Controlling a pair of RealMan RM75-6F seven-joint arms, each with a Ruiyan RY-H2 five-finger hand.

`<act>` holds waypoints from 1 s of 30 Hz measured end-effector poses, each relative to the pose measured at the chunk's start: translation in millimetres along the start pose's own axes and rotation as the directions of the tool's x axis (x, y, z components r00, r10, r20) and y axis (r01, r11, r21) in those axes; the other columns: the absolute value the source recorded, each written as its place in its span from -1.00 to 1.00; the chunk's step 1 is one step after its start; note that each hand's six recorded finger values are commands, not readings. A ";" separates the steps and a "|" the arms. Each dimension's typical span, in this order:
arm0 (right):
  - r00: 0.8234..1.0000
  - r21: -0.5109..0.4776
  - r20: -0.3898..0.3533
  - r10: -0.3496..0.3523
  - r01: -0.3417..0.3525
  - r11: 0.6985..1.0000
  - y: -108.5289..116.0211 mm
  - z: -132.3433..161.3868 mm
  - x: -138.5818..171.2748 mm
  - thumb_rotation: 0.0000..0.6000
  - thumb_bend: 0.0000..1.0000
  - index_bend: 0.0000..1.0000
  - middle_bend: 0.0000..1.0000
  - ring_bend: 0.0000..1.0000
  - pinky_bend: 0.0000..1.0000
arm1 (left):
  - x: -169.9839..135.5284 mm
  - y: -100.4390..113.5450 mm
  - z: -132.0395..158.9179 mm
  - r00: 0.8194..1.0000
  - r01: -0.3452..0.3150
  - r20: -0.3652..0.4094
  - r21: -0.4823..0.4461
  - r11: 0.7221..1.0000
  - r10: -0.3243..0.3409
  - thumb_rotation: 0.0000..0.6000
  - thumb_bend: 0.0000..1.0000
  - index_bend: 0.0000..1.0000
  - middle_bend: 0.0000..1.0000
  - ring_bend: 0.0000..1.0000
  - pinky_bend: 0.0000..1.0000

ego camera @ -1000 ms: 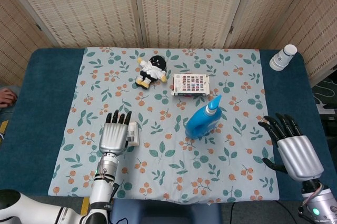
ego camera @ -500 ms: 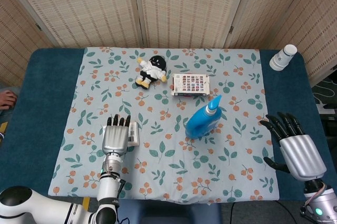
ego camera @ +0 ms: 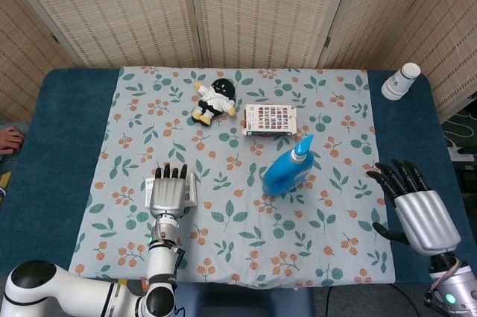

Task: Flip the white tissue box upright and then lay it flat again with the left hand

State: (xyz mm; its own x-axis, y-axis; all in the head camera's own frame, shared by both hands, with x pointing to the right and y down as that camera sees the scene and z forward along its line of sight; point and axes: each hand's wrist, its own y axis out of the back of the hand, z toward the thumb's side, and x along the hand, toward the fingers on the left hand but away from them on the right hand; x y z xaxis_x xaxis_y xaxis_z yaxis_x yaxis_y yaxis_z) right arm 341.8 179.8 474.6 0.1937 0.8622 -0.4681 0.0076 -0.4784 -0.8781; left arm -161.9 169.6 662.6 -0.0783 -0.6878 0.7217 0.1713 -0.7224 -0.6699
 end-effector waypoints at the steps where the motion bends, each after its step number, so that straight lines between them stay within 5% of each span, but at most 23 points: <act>1: 1.000 0.000 0.001 0.000 0.000 1.000 0.0 -0.3 -0.1 1.00 -0.77 -0.66 -0.79 -1.00 -0.87 | 1.1 -0.3 0.5 1.000 -0.001 -0.003 0.000 1.000 0.001 1.00 -0.59 -0.89 -0.71 -1.00 -0.81; 22: 1.000 0.000 0.013 -0.004 0.004 1.000 1.7 -4.3 -2.1 1.00 -0.77 -0.65 -0.79 -1.00 -0.87 | 18.3 -23.3 15.9 0.998 0.053 -0.027 0.000 0.999 -0.052 1.00 -0.58 -0.85 -0.65 -1.00 -0.81; 30: 1.000 0.000 0.016 -0.006 0.006 1.000 2.1 -4.9 -2.2 1.00 -0.77 -0.65 -0.78 -1.00 -0.87 | 23.1 -19.1 15.1 0.999 0.001 -0.036 -0.020 1.000 -0.002 1.00 -0.51 -0.52 -0.34 -0.82 -0.70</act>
State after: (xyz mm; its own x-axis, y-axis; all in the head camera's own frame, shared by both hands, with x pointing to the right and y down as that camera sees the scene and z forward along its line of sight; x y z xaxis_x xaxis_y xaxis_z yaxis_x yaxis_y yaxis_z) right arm 346.2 176.1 474.3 0.1782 0.8674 -0.4646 0.0088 -0.4735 -0.8807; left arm -152.2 168.6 694.6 -0.1144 -0.6885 0.7162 0.1517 -0.7246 -0.6723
